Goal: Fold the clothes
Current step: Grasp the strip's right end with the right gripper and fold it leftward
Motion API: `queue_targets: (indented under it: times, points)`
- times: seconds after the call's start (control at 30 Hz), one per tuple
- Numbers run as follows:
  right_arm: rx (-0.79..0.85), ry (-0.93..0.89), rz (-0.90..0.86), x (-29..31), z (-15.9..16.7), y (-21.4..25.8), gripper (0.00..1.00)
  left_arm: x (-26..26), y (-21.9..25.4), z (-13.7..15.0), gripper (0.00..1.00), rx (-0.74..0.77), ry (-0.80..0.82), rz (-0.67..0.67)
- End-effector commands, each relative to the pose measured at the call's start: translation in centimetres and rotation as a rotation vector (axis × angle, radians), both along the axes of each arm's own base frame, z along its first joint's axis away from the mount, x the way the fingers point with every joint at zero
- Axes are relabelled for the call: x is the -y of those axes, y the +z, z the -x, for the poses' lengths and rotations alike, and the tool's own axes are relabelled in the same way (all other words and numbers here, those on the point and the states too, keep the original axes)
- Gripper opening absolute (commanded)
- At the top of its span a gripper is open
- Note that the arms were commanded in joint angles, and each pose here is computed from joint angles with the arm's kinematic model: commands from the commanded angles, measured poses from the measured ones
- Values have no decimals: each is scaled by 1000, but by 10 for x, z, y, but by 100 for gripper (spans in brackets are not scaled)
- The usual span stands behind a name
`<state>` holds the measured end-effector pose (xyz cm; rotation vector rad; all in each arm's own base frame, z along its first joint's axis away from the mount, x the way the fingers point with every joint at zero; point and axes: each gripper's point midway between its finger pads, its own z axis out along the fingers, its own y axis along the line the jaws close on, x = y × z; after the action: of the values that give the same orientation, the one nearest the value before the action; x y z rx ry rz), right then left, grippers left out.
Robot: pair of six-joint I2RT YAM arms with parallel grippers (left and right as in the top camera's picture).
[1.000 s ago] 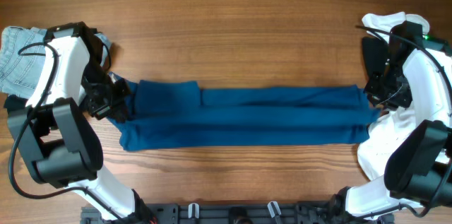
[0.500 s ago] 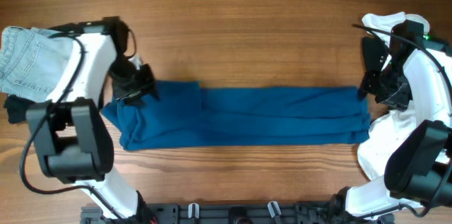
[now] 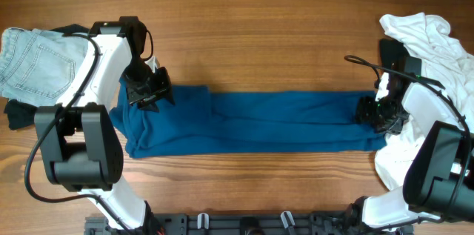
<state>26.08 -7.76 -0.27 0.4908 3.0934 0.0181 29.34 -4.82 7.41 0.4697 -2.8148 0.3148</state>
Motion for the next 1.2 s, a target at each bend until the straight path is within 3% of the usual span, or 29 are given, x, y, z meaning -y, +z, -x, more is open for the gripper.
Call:
queue_targets:
  times: [0.0,0.03,0.1,0.13,0.37,0.57,0.7,0.97,1.07,1.1,1.17]
  points:
    - [-15,-8,-75,-15,8,-8,54,3,6,0,44,12,11,13]
    - [-15,-10,-75,-15,8,-8,49,3,6,0,45,13,10,13]
    - [-6,-11,-72,-14,5,-6,6,3,6,0,45,14,10,13]
    - [17,-12,-59,-9,-6,2,4,3,6,0,44,14,11,13]
    - [76,-239,112,77,-35,90,4,-14,6,-2,42,17,49,9]
    - [97,65,40,4,-63,101,4,-15,5,-3,43,20,57,8]
    - [42,286,19,-69,-58,93,5,-15,5,-3,45,21,57,8]
    - [-24,435,-18,-127,-30,63,8,-15,5,-4,47,24,56,8]
    - [-6,456,-106,-147,-29,60,9,-15,5,-4,47,24,56,8]
    - [5,456,-137,-153,-30,61,11,-15,5,-4,47,24,56,8]
    - [22,463,-198,-163,-32,63,25,-15,5,-4,47,24,56,8]
